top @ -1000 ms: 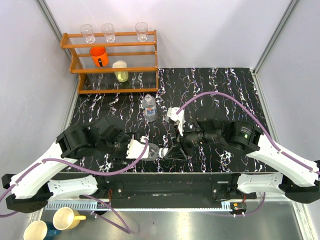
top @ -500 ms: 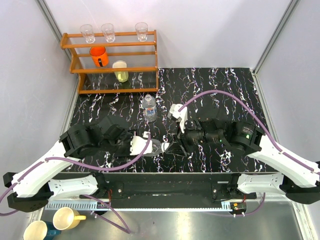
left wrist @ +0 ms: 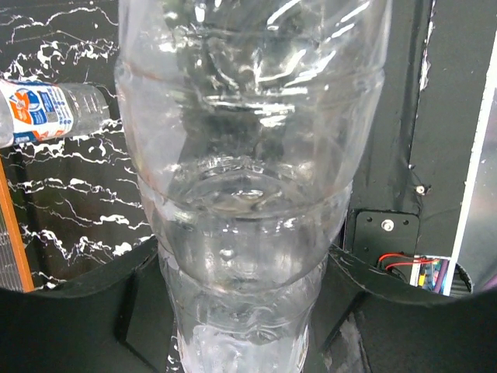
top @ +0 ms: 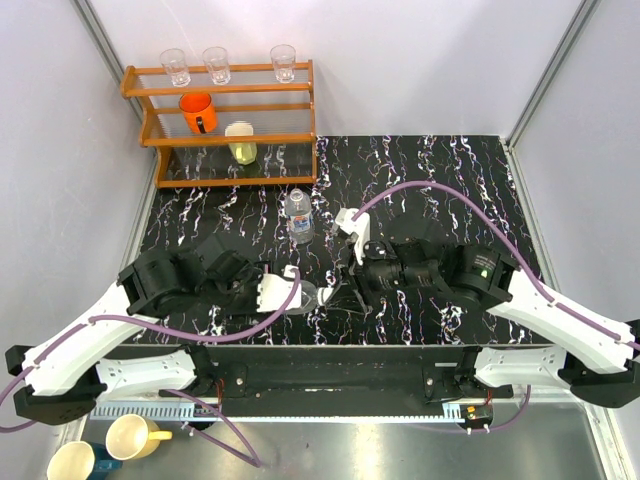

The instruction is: Screw on the bottle caps

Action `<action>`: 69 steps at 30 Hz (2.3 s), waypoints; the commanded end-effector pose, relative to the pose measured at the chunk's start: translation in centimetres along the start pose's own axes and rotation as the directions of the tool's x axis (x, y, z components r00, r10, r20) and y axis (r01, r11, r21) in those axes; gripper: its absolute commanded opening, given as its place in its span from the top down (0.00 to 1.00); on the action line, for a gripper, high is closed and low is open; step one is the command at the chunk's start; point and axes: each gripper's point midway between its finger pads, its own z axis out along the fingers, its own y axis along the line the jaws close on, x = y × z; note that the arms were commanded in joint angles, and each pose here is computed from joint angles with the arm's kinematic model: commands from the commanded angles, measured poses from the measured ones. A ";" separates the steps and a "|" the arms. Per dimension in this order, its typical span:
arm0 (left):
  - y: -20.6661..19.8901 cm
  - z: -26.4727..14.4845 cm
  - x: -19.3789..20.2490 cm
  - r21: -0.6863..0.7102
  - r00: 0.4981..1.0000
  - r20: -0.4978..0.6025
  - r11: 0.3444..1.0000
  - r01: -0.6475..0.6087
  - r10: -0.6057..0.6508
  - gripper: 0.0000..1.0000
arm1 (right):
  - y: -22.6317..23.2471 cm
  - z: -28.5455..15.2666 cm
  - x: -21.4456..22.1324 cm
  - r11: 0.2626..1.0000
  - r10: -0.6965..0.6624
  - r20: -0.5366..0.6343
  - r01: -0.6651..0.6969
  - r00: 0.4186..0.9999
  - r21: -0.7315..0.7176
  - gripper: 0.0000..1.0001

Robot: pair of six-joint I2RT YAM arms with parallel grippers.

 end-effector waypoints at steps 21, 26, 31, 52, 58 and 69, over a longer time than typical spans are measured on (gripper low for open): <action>5.6 -2.3 -3.6 -0.277 0.991 0.132 0.960 0.045 -0.008 0.41 | 2.6 1.0 -7.1 0.873 0.487 0.262 -0.457 0.833 -0.168 0.75; 5.1 -2.3 -3.6 -0.259 0.990 0.143 0.965 0.041 -0.003 0.41 | 3.3 0.8 -7.9 0.843 0.537 0.244 -0.502 0.807 -0.195 0.64; 4.2 -2.8 -4.0 -0.218 0.984 0.177 0.975 0.040 -0.001 0.41 | 2.9 0.0 -8.4 0.851 0.524 0.268 -0.500 0.808 -0.157 0.53; 0.3 -7.6 -12.4 0.101 0.825 0.533 0.982 0.157 -0.187 0.47 | 4.2 -11.1 -12.8 0.996 -0.091 0.517 0.091 0.851 0.026 0.01; -0.1 -10.0 -17.3 0.354 0.644 0.669 0.921 0.162 -0.371 0.47 | 7.6 -13.5 -15.6 0.906 -0.349 0.630 0.421 0.694 0.039 0.00; -0.5 -8.9 -18.5 0.420 0.452 0.808 0.907 0.007 -0.378 0.46 | 9.9 -12.6 -19.3 0.795 -0.481 0.660 0.604 0.577 0.052 0.00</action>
